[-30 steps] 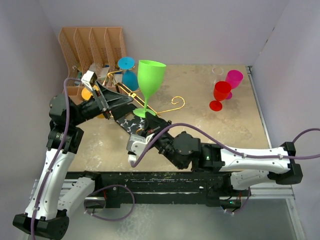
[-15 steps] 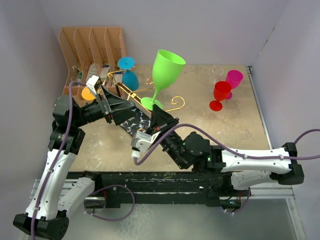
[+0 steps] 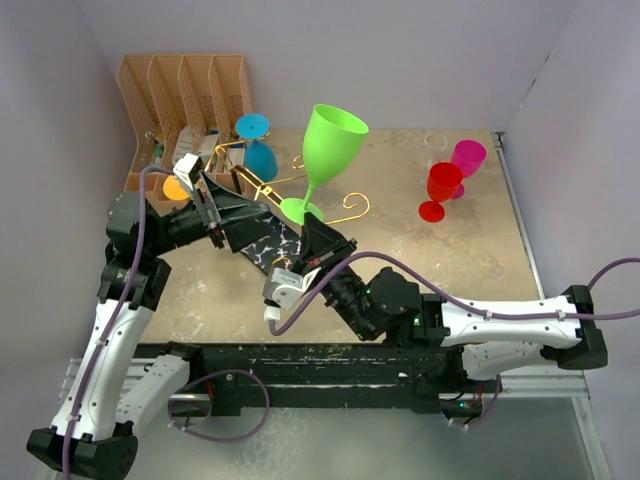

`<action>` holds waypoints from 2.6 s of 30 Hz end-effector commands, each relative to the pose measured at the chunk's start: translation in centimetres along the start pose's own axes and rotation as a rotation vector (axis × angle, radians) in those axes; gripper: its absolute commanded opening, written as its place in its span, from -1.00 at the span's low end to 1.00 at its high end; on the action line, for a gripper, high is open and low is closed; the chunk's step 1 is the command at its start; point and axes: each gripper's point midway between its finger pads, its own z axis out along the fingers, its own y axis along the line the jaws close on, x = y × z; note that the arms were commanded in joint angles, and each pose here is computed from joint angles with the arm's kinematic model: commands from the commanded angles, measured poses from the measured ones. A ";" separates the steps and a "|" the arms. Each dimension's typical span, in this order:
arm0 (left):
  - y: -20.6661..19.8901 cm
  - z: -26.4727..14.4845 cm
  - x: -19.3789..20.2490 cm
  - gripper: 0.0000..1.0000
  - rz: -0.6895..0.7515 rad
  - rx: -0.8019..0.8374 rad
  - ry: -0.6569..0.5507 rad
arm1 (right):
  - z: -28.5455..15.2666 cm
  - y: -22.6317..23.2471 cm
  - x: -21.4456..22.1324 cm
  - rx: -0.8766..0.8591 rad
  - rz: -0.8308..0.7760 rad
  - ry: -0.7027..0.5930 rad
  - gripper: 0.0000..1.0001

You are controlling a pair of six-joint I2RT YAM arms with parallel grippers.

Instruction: Take the wine glass off the wine glass rack

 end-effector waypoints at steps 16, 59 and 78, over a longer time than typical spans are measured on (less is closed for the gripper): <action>-1.9 -0.5 0.6 0.36 -0.051 0.091 0.001 | -0.3 2.6 -2.7 0.005 0.010 -0.105 -1.00; 1.6 -0.8 -0.5 -1.00 0.160 0.252 -0.112 | -8.1 -4.1 6.2 0.020 0.551 0.312 -0.11; 2.0 -4.8 0.6 -1.00 0.531 -0.120 -0.280 | -2.0 -11.1 6.9 -0.156 1.162 0.387 -0.30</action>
